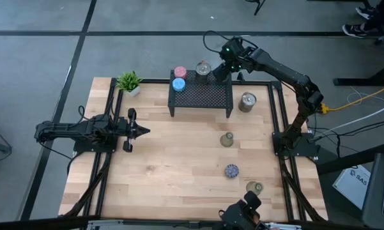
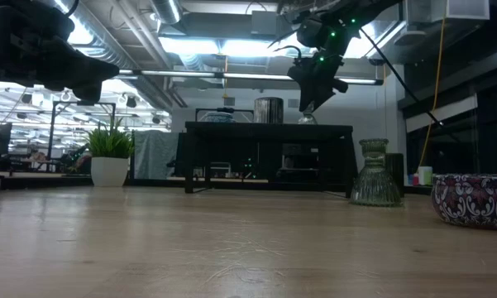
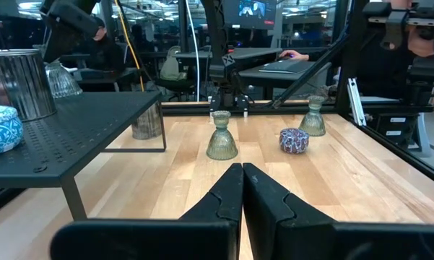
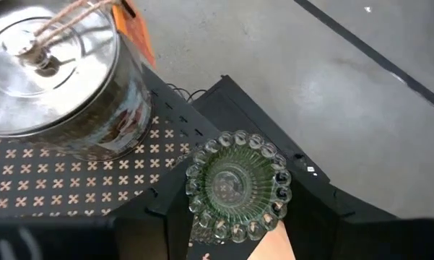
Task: Pick & Place candle stick holders
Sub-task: Adjust the green candle holder on the shelf
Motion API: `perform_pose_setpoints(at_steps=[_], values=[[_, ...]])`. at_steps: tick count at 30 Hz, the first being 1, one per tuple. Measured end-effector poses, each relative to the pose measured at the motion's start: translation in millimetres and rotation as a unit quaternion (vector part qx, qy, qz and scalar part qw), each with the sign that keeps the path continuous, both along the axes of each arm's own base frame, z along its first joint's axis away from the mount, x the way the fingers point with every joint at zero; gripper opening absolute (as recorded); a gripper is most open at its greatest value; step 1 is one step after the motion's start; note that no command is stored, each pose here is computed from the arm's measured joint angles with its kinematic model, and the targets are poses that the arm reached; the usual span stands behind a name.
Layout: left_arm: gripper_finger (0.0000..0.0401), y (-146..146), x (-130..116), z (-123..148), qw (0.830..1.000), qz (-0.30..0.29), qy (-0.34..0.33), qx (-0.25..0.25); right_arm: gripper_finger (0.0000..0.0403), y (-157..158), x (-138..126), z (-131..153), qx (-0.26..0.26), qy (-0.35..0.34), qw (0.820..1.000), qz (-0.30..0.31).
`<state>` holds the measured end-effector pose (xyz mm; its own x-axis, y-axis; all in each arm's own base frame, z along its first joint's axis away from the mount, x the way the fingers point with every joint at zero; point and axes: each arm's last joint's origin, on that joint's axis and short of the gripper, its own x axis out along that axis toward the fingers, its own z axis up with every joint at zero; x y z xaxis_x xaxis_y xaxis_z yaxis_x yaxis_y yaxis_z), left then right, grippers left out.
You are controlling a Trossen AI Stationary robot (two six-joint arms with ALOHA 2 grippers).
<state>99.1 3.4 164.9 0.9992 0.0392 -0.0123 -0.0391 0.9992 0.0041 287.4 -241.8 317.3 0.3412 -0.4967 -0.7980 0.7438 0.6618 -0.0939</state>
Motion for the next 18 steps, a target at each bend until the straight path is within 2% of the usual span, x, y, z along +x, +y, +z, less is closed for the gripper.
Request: perform_pose_setpoints(at_steps=[18], values=[[0.0008,0.0,0.0,0.0,1.000,0.000,0.000,0.000,0.0199,1.5,-1.4,-1.5,0.013,0.005,1.000,0.003]])
